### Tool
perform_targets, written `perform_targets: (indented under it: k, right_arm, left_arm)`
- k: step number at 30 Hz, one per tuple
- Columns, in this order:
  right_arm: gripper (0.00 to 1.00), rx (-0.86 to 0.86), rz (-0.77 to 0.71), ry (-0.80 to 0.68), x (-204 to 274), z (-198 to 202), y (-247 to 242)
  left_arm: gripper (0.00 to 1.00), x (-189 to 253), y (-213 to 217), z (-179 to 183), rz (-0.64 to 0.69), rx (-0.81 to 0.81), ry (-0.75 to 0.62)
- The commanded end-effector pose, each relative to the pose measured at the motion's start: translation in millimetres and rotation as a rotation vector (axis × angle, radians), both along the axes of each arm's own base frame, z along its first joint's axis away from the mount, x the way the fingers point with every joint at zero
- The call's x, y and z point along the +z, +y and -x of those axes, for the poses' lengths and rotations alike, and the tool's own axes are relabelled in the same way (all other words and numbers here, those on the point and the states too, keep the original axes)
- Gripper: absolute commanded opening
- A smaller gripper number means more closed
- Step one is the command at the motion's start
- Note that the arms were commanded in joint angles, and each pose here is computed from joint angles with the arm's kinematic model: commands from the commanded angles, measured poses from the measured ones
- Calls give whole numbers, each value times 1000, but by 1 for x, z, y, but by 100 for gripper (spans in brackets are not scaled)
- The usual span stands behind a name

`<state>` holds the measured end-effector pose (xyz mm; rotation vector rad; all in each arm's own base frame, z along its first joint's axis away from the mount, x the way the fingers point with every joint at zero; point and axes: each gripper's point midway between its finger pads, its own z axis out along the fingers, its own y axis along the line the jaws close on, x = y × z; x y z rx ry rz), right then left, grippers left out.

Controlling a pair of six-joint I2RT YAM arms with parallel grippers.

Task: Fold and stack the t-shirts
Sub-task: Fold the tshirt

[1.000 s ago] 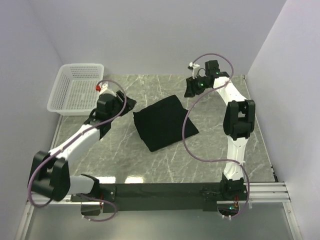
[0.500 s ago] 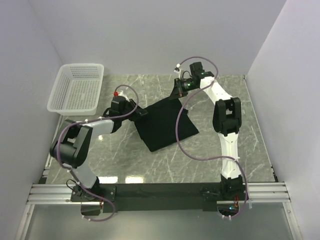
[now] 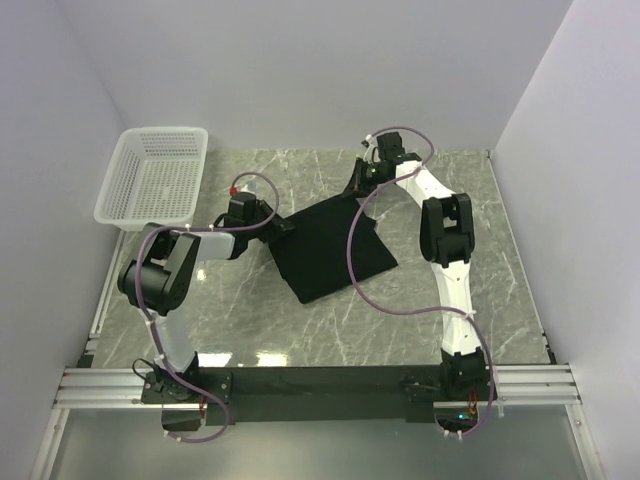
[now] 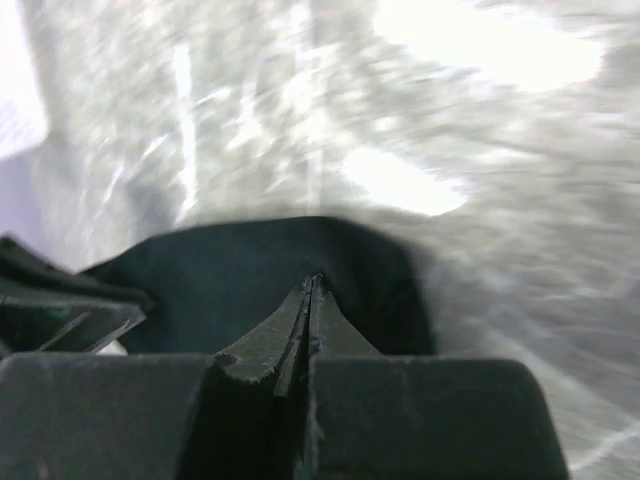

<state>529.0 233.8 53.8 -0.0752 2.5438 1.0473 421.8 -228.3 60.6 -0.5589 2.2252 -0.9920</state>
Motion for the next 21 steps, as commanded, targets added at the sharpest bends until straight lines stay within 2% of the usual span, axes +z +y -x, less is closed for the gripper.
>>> perform_targets:
  k: [1, 8, 12, 14, 17, 18, 21]
  right_arm:
    - [0, -147, 88, -38, -5, -31, -22]
    - [0, -198, 148, -6, -27, -34, -37]
    - [0, -182, 146, -10, -25, -33, -36]
    - [0, -165, 138, -45, -14, -36, -38]
    - [0, -146, 116, -168, 27, -42, -42]
    - [0, -150, 109, -225, 54, -44, -48]
    - [4, -112, 139, -352, 95, -41, -63]
  left_arm:
    - [20, -15, 16, -5, -26, 64, 17]
    - [21, -35, 39, -5, -76, 115, 67]
    - [27, -35, 41, -8, -85, 99, 63]
    - [30, -22, 36, -11, -74, 65, 17]
    - [39, 21, 30, -18, -58, 22, -109]
    - [44, 48, 30, -22, -65, 13, -179]
    - [49, 92, 35, -22, -103, 9, -271]
